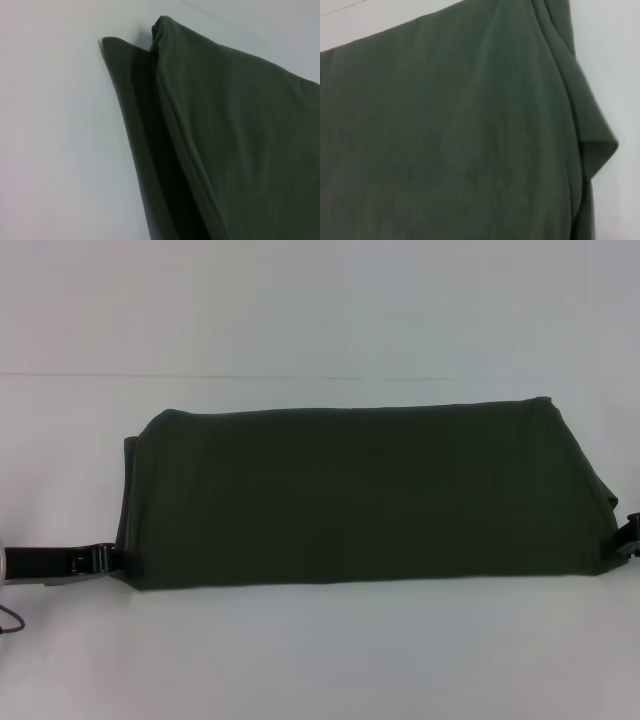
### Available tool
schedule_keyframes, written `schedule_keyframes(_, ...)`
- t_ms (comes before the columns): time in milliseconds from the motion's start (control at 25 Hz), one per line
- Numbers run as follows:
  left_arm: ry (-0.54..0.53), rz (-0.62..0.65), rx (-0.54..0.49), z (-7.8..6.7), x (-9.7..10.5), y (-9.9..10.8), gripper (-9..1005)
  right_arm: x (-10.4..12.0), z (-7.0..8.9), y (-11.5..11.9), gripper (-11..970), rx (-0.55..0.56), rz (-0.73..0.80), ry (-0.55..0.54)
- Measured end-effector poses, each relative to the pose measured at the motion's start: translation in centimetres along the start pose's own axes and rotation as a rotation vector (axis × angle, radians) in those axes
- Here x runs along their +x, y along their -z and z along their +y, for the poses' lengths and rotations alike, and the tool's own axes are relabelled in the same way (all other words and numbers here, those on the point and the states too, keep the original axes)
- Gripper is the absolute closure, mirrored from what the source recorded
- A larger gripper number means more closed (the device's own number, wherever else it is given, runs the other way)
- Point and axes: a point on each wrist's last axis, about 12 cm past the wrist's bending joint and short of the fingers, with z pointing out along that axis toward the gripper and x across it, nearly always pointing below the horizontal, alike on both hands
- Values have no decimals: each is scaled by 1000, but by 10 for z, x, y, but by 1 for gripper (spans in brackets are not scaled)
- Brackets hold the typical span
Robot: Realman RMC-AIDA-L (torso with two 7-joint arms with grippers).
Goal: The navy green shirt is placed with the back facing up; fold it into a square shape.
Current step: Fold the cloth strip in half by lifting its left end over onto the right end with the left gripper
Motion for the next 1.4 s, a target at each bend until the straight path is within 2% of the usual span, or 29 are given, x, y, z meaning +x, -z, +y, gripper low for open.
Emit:
schedule_keyframes(120, 0, -1, 0, 0, 0, 0, 962, 1, 0, 0, 791, -1, 2, -2)
schedule_keyframes(520, -6, 5, 19, -2, 0, 6, 957, 3, 0, 4, 929, -22, 22, 18)
schedule_keyframes(920, 2, 60, 119, -7, 8, 18, 951, 25, -4, 9, 933, -93, 119, 125)
schedule_keyframes(1160, 27, 88, 136, -2, 20, 30, 949, 48, -16, 11, 933, -129, 165, 148)
schedule_keyframes(1400, 55, 136, 142, 3, 35, 36, 945, 63, -18, 12, 932, -170, 204, 175)
